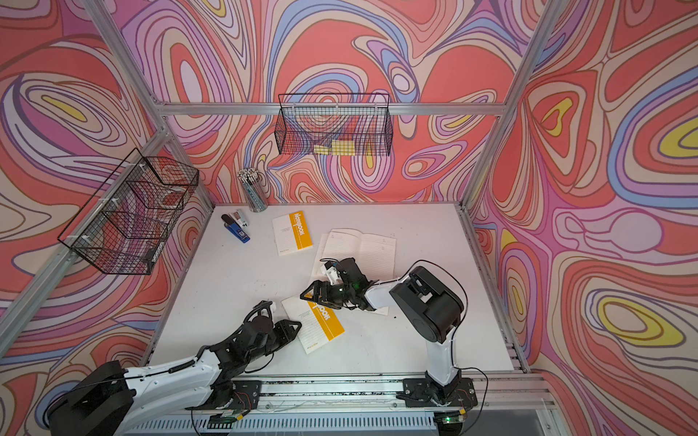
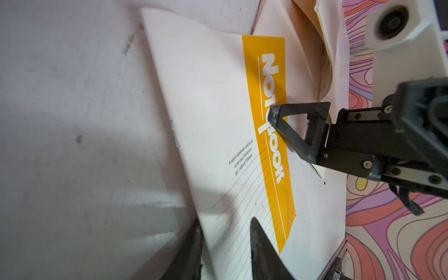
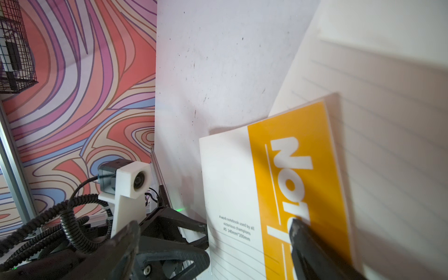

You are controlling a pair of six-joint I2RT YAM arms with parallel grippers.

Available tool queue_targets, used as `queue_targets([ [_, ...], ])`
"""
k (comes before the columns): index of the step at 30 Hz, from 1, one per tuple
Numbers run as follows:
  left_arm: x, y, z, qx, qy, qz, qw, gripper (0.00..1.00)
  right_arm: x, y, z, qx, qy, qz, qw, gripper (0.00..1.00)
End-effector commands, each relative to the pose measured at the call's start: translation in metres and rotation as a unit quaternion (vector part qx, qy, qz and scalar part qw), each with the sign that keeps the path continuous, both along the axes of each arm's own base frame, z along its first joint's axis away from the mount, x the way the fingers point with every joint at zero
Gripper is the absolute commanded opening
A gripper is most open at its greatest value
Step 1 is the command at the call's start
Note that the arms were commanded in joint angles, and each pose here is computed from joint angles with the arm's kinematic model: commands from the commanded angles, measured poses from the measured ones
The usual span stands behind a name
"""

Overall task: Close the notebook
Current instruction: Pick up the notebook from the center of the board.

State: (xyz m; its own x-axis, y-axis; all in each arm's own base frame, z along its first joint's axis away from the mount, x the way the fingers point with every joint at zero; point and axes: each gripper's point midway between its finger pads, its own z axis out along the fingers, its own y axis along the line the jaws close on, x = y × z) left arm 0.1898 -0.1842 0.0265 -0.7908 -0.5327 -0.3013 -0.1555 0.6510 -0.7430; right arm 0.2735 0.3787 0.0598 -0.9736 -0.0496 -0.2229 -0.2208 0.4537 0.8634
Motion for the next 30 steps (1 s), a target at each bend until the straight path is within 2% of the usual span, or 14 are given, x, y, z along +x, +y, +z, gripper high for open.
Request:
queue_targets([
  [1, 0.006, 0.002, 0.004, 0.003, -0.022, 0.003, 1.0, 0.16, -0.007, -0.006, -0.027, -0.034, 0.033, -0.005, 0.999, 0.98],
  [6, 0.006, 0.0, 0.011, 0.007, -0.03, -0.006, 0.999, 0.01, -0.007, -0.005, -0.025, -0.032, 0.03, -0.004, 0.999, 0.98],
  [7, 0.006, 0.001, 0.012, 0.008, -0.032, -0.005, 0.999, 0.0, -0.007, -0.005, -0.025, -0.032, 0.03, -0.004, 0.999, 0.98],
  [13, 0.005, 0.003, 0.023, 0.023, -0.044, -0.016, 0.999, 0.0, -0.003, 0.001, -0.005, -0.017, 0.002, 0.011, 1.0, 0.98],
  [20, 0.005, -0.001, 0.05, 0.051, -0.062, -0.05, 0.996, 0.0, 0.006, 0.009, 0.041, -0.002, -0.049, 0.026, 0.998, 0.98],
  [26, 0.003, -0.004, 0.062, 0.087, -0.05, -0.08, 0.992, 0.0, 0.012, 0.012, 0.078, 0.011, -0.084, 0.029, 0.996, 0.98],
  [30, 0.008, -0.004, 0.086, 0.105, -0.064, -0.095, 0.988, 0.0, 0.018, 0.01, 0.103, 0.01, -0.115, 0.022, 0.993, 0.98],
])
